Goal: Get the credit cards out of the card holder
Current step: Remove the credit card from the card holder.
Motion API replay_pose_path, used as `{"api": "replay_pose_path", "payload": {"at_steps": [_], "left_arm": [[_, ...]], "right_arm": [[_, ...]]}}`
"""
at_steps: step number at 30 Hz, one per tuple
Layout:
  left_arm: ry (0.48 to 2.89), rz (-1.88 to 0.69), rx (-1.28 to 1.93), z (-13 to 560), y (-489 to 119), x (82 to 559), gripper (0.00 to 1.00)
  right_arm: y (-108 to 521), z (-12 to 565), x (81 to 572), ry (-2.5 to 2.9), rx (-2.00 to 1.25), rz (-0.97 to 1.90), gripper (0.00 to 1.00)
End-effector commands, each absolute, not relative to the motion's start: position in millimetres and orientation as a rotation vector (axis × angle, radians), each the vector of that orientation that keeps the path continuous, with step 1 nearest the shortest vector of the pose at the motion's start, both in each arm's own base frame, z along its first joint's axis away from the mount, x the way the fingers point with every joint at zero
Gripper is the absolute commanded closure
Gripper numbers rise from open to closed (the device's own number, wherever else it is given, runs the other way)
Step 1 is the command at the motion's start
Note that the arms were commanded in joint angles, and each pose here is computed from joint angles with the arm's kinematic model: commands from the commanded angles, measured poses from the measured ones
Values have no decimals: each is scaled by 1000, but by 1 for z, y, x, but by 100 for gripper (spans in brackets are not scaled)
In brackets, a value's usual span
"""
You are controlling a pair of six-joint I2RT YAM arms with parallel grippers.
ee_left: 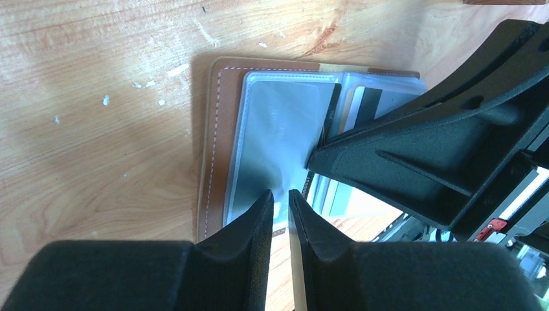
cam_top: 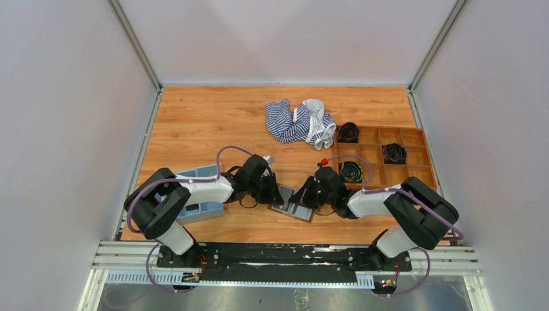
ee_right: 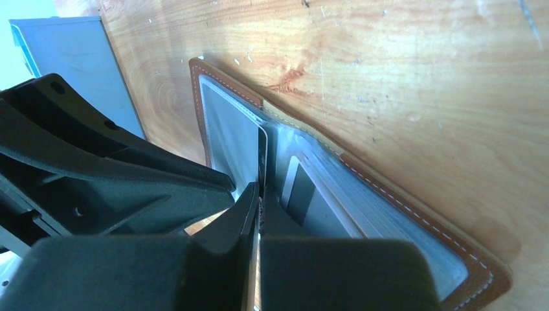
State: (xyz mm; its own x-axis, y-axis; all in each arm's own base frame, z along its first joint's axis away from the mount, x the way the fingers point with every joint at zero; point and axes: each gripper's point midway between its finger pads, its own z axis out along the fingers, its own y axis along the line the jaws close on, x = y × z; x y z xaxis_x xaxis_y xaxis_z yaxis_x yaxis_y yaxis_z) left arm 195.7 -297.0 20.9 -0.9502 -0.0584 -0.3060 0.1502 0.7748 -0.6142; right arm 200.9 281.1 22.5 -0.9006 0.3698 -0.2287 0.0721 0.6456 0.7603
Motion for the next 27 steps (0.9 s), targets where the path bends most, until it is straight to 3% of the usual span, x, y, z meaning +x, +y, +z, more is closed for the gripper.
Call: {"api": "replay_pose_path", "payload": {"at_steps": [1,19,27], "left_arm": [[2783,-756,26,-17,-264,185,78],[2828,-730,-35,-27,-254,186,78],[2777,-784,4,-6,-261,190,77]], "right_arm": [[251,-5,184,2592,410,973,100],[235,5,162,2587,383,1008,100],[233,26,163,2539,324,1010,100]]}}
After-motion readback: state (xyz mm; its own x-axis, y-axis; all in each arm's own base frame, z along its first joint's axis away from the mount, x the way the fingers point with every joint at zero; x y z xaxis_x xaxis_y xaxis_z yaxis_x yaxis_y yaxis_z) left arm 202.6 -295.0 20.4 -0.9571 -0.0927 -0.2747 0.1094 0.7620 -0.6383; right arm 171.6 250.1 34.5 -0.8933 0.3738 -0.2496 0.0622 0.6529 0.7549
